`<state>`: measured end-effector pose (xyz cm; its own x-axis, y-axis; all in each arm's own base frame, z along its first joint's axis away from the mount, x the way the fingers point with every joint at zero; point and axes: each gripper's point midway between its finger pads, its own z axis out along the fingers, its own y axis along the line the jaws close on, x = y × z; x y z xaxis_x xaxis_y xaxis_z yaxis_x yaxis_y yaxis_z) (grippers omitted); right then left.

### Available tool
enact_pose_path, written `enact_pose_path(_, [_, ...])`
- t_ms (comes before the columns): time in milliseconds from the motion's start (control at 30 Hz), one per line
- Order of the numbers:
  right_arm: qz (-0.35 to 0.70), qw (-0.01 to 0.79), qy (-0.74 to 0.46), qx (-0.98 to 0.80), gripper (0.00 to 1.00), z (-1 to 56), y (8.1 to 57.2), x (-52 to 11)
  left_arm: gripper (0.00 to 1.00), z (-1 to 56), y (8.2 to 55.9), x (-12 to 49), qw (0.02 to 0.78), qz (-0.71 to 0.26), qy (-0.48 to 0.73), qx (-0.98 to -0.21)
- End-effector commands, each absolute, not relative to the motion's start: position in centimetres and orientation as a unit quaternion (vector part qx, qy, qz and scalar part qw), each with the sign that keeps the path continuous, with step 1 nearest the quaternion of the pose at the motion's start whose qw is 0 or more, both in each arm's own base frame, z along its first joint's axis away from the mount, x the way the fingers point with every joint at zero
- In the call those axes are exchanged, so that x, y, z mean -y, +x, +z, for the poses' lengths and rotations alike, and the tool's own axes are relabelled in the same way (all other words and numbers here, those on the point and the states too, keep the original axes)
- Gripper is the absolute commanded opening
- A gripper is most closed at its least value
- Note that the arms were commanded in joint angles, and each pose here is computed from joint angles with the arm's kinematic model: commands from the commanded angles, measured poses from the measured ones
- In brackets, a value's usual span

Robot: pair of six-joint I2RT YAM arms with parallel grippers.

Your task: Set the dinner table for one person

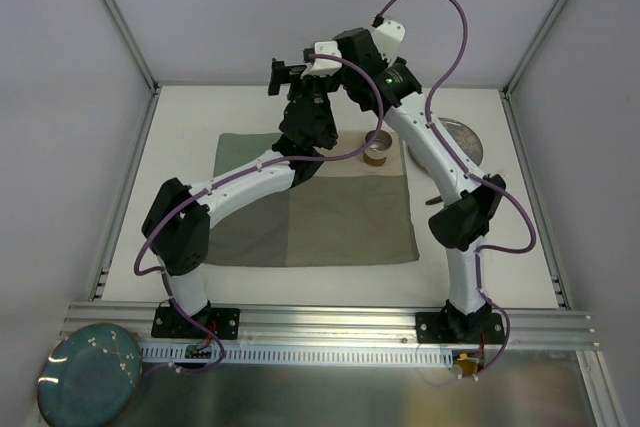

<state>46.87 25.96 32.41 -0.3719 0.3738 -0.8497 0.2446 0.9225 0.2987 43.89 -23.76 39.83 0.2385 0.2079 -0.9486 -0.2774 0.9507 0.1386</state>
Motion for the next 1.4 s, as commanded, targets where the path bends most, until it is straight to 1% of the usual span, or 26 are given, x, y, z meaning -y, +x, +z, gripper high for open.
enact_pose_path(0, [0.177,0.509,0.165,-0.826,0.97,33.7,45.9,-32.3,0.99,42.3,41.7,31.9,0.827,0.071,0.094,-0.550])
enact_pose_path(133, [0.173,0.518,0.168,-0.821,0.97,35.0,45.9,-31.1,0.99,43.4,41.7,32.8,0.831,0.058,0.094,-0.545])
enact_pose_path(267, [0.175,0.513,0.177,-0.821,0.97,35.1,45.5,-30.6,0.99,44.0,41.7,33.5,0.828,0.059,0.101,-0.549])
enact_pose_path(667, [0.234,0.473,0.165,-0.833,0.97,34.6,45.7,-32.4,0.99,44.1,41.6,32.9,0.814,0.086,0.099,-0.566])
enact_pose_path(1367, [0.248,0.474,0.182,-0.825,0.97,34.9,45.9,-33.1,0.99,44.3,41.6,32.5,0.813,0.095,0.123,-0.562])
